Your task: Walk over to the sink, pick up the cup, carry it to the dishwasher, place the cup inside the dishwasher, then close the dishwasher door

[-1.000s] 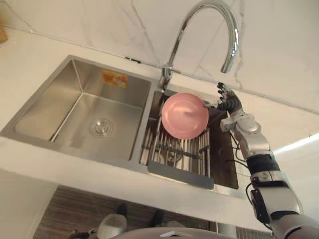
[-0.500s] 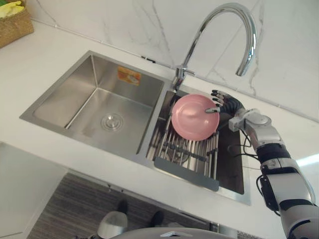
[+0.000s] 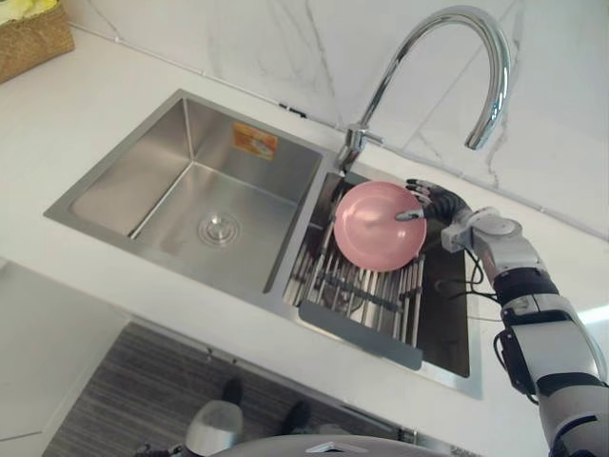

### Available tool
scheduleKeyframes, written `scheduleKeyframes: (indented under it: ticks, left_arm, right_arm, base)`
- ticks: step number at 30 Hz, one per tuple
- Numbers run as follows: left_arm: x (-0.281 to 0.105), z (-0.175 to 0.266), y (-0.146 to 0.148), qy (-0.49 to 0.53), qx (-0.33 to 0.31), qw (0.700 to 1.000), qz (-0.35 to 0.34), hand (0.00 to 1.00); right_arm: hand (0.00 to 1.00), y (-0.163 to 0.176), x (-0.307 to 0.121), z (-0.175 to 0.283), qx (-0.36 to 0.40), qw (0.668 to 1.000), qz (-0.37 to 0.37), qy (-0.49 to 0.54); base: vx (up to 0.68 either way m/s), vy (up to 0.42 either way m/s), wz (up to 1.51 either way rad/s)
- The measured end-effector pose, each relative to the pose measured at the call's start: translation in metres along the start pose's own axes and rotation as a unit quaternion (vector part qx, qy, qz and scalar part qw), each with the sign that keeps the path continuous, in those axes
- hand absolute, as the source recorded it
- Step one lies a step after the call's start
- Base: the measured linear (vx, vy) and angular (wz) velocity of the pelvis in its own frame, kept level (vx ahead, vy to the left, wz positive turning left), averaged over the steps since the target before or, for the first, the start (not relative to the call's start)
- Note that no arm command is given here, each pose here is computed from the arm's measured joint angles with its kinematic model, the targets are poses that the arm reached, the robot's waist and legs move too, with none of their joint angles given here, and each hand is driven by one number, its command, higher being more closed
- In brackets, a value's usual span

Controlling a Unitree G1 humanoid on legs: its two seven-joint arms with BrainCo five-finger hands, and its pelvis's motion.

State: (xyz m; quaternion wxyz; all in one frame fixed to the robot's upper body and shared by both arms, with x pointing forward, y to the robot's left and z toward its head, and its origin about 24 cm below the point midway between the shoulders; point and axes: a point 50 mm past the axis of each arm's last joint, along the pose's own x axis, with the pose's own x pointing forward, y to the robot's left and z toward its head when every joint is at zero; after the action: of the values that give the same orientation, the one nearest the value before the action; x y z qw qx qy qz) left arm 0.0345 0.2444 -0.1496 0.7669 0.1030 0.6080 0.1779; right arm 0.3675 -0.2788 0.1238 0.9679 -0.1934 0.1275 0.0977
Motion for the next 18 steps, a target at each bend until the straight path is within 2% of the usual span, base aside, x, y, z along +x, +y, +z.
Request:
scheduleKeyframes:
  ticks: [5, 9, 18]
  left_arm:
    - [0.000, 0.003, 0.002, -0.009, 0.012, 1.000, 0.004, 0.00]
    - [-0.002, 0.019, 0.004, -0.060, 0.080, 0.995, 0.016, 0.00]
    - [-0.003, 0.025, 0.007, -0.072, 0.103, 0.992, 0.019, 0.00]
  right_arm:
    - [0.00, -0.003, 0.001, 0.006, 0.003, 1.000, -0.003, 0.002]
    - [0.00, -0.009, -0.002, 0.004, 0.007, 1.000, 0.009, 0.013]
    - [0.00, -0.013, -0.005, 0.008, 0.010, 0.999, 0.031, 0.001]
  base:
    - [0.00, 0.002, -0.01]
    - [0.00, 0.000, 0.00]
    - [0.00, 0.000, 0.00]
